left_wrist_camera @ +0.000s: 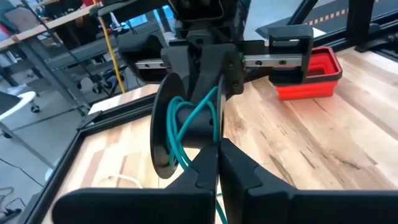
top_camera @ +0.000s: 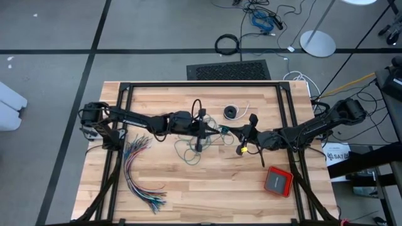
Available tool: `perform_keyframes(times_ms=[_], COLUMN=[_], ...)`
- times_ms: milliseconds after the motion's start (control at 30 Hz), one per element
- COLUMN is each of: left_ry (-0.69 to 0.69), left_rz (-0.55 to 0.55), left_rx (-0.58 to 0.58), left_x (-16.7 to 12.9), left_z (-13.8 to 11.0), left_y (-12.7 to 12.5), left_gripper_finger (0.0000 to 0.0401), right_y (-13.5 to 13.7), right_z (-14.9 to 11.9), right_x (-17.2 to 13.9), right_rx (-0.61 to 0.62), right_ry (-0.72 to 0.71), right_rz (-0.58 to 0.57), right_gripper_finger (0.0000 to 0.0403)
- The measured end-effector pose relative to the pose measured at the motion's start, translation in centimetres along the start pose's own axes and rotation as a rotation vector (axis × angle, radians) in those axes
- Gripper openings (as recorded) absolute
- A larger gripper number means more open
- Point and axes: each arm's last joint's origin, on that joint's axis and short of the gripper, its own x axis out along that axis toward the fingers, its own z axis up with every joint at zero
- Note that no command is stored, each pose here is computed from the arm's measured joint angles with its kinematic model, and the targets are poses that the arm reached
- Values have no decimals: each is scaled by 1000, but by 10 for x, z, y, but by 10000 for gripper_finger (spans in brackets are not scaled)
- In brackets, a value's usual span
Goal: Coil cords
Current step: Coil the green wire onto the spool
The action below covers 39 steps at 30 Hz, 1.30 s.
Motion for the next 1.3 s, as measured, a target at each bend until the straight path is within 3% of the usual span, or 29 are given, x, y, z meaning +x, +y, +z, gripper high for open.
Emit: perform_keyframes(times_ms=[400,1300], left_ry=[8,84], left_rz=[-1,-58], left_rx=[37,-24], left_x=[0,-4], left_z=[-1,-17], left_y=[0,17], left_gripper_finger=[2,0], right_y=[0,8], right_z=[1,8], right_x=[0,-5], right_rx=[-30,-121], right_ry=[-9,-85], right_rz=[3,91], right_gripper_finger=[13,5])
